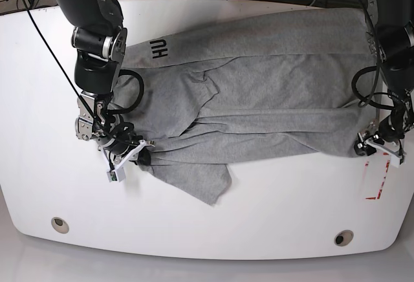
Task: Fold the T-shirt properly
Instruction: 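Lift the hem with both grippers and fold it toward the collar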
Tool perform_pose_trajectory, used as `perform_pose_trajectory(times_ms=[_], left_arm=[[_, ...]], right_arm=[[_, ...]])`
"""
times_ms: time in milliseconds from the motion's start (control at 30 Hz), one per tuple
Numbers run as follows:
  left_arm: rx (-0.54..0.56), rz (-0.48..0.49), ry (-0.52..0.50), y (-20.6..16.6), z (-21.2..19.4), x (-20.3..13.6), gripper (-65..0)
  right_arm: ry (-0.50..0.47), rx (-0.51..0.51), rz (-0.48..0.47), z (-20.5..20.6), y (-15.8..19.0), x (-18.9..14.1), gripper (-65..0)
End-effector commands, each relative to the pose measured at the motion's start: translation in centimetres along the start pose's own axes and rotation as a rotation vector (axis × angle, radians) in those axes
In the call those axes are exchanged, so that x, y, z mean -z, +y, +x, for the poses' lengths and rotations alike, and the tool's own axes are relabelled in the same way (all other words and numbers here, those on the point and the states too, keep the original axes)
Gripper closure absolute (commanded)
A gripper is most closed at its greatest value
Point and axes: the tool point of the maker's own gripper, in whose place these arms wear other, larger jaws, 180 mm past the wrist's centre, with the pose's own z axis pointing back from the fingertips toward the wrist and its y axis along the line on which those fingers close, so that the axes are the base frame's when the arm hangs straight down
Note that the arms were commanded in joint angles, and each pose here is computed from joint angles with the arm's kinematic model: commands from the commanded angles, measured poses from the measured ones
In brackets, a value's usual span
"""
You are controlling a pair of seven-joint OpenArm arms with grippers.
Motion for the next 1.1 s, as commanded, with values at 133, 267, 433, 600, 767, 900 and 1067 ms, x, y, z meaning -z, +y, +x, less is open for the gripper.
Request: perform_pose_trajectory(times_ms=[133,267,433,600,767,900,1067], left_arm=[[0.009,-0.037,0.037,-1.8,-0.4,0.6,-40.8],[0.01,-0.045,0.062,-2.2,-0.8,0.7,-40.1],[0.011,-0.046,0.063,-2.3,-0.8,0.8,-21.5],[0.011,-0.046,0.063,-2.3,-0.8,0.8,-1.7],[0.005,-0.05,0.056,-2.3,-0.6,0.7,-1.0],[0.004,-0.061,0.021,-3.1,1.4,0.6,-0.1],[0.011,-0.081,-0.019,-4.2,3.8,0.5,0.0]], right_arm=[[-0.023,-0.029,-0.014,1.7,-0.5,-0.5,-5.2],[-0.023,-0.029,-0.014,1.7,-0.5,-0.5,-5.2],[-0.022,-0.028,-0.014,1.6,-0.5,-0.5,-5.2],[-0.022,-0.028,-0.014,1.6,-0.5,-0.5,-5.1],[-0.025,-0.029,-0.014,1.7,-0.5,-0.5,-3.5],[-0.028,-0.034,-0.017,2.1,-0.7,-0.6,0.0],[-0.054,-0.065,-0.052,3.5,-2.2,-1.7,0.0]])
